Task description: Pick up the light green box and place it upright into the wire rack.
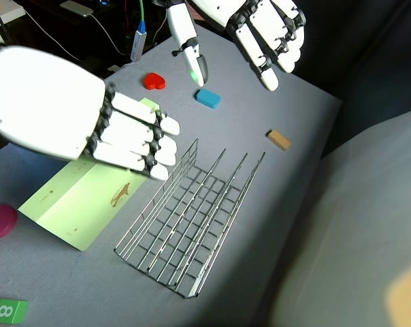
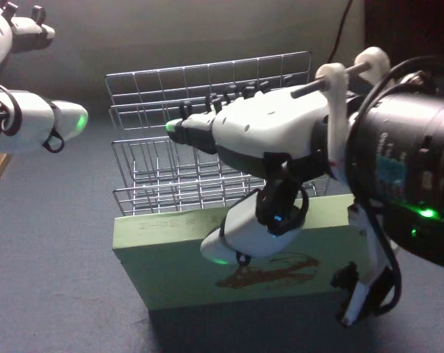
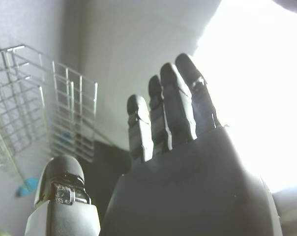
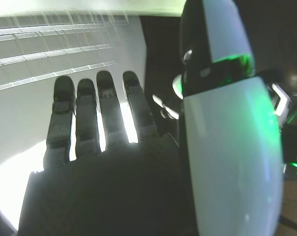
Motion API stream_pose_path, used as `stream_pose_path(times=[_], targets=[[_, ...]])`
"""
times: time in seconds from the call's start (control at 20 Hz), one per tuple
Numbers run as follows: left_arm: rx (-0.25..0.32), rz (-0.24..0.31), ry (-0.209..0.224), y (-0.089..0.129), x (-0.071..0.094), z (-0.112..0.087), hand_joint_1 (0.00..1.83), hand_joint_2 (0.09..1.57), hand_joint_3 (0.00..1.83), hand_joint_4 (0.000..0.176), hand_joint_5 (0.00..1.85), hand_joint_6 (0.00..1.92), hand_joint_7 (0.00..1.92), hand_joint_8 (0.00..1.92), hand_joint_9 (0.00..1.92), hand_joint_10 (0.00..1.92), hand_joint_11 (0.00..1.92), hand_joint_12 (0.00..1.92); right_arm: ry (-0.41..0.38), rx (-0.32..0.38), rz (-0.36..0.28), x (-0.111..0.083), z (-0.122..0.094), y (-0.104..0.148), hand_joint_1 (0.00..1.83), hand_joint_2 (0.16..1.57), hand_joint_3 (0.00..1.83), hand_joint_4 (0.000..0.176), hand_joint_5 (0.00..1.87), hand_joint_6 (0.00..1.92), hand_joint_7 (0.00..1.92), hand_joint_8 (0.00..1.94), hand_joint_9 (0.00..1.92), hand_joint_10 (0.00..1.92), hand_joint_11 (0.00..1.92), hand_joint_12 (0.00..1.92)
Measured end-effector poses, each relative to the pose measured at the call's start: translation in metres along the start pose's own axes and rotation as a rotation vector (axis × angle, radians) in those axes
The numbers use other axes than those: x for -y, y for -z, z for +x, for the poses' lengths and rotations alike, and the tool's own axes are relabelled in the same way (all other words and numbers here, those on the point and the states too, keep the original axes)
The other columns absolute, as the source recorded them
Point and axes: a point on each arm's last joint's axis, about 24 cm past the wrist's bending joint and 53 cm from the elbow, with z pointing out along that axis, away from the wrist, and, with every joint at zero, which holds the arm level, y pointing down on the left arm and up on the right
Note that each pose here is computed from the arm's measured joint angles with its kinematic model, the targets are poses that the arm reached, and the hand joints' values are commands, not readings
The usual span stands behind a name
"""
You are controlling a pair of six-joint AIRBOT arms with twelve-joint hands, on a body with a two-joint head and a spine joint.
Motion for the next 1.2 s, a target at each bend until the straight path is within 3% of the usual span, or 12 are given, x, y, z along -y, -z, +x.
stream_pose_path(times=[0.3, 0.45, 0.5, 0.7, 0.8, 0.9, 0.95, 1.0, 1.05, 1.2], targets=[[0.005, -0.016, -0.032, -0.004, -0.011, 0.0, 0.06, 1.16, 0.0, 0.124, 0.26, 0.0, 0.27, 0.01, 0.26, 0.0, 0.0, 0.74, 0.003, -0.015, 0.022, 0.006, 0.007, -0.011, 0.84, 0.99, 0.0, 0.046, 0.07, 0.0, 0.05, 0.0, 0.0, 0.0, 0.0, 0.32], [0.029, -0.018, -0.057, -0.007, -0.02, -0.007, 0.06, 1.16, 0.0, 0.124, 0.26, 0.0, 0.27, 0.01, 0.26, 0.0, 0.0, 0.74, 0.002, -0.024, 0.048, 0.015, 0.011, -0.015, 0.88, 1.01, 0.0, 0.0, 0.22, 0.01, 0.23, 0.01, 0.17, 0.01, 0.0, 0.69], [0.029, -0.021, -0.063, -0.008, -0.023, -0.007, 0.06, 1.16, 0.0, 0.125, 0.26, 0.0, 0.27, 0.0, 0.26, 0.0, 0.0, 0.74, 0.003, -0.028, 0.054, 0.017, 0.013, -0.016, 0.9, 1.02, 0.0, 0.0, 0.27, 0.01, 0.3, 0.01, 0.23, 0.02, 0.0, 0.84], [0.033, 0.002, -0.075, -0.01, -0.022, -0.008, 0.06, 1.16, 0.0, 0.125, 0.26, 0.0, 0.27, 0.01, 0.26, 0.0, 0.0, 0.74, 0.009, -0.025, 0.05, 0.016, 0.013, -0.016, 0.97, 1.07, 0.0, 0.0, 0.41, 0.01, 0.42, 0.0, 0.36, 0.02, 0.0, 1.07], [0.035, 0.016, -0.08, -0.01, -0.019, -0.009, 0.06, 1.17, 0.0, 0.124, 0.27, 0.0, 0.28, 0.01, 0.27, 0.01, 0.0, 0.74, 0.008, -0.028, 0.05, 0.016, 0.014, -0.016, 1.03, 1.14, 0.0, 0.0, 0.7, 0.05, 0.64, 0.02, 0.57, 0.04, 0.23, 1.12], [0.042, 0.021, -0.089, -0.009, -0.02, -0.011, 0.06, 1.17, 0.0, 0.124, 0.27, 0.0, 0.29, 0.01, 0.27, 0.01, 0.0, 0.73, 0.012, -0.032, 0.052, 0.017, 0.015, -0.016, 1.07, 1.15, 0.0, 0.0, 0.83, 0.03, 0.87, 0.03, 0.82, 0.1, 0.42, 1.19], [0.045, 0.018, -0.091, -0.009, -0.021, -0.011, 0.06, 1.17, 0.0, 0.124, 0.27, 0.0, 0.29, 0.01, 0.27, 0.01, 0.0, 0.73, 0.007, -0.04, 0.057, 0.018, 0.017, -0.016, 1.19, 1.18, 0.0, 0.0, 0.76, 0.97, 0.96, 0.9, 0.93, 0.16, 0.53, 1.23], [0.043, 0.017, -0.091, -0.009, -0.021, -0.011, 0.06, 1.17, 0.0, 0.124, 0.27, 0.0, 0.28, 0.0, 0.27, 0.01, 0.0, 0.73, 0.008, -0.043, 0.057, 0.018, 0.017, -0.016, 1.33, 1.17, 0.0, 0.0, 0.74, 1.05, 0.93, 1.07, 0.87, 1.15, 0.65, 1.36], [0.041, 0.02, -0.091, -0.009, -0.02, -0.01, 0.06, 1.17, 0.0, 0.124, 0.27, 0.0, 0.28, 0.0, 0.27, 0.01, 0.0, 0.73, 0.015, -0.042, 0.055, 0.017, 0.017, -0.016, 1.35, 1.18, 0.0, 0.0, 0.77, 1.03, 0.89, 1.17, 0.82, 1.4, 0.73, 1.44], [0.041, 0.019, -0.092, -0.009, -0.02, -0.01, 0.06, 1.17, 0.0, 0.124, 0.27, 0.0, 0.28, 0.0, 0.27, 0.0, 0.0, 0.74, 0.014, -0.041, 0.062, 0.02, 0.016, -0.015, 1.36, 1.16, 0.0, 0.0, 0.85, 0.92, 0.92, 1.13, 0.82, 1.46, 0.79, 1.55]])
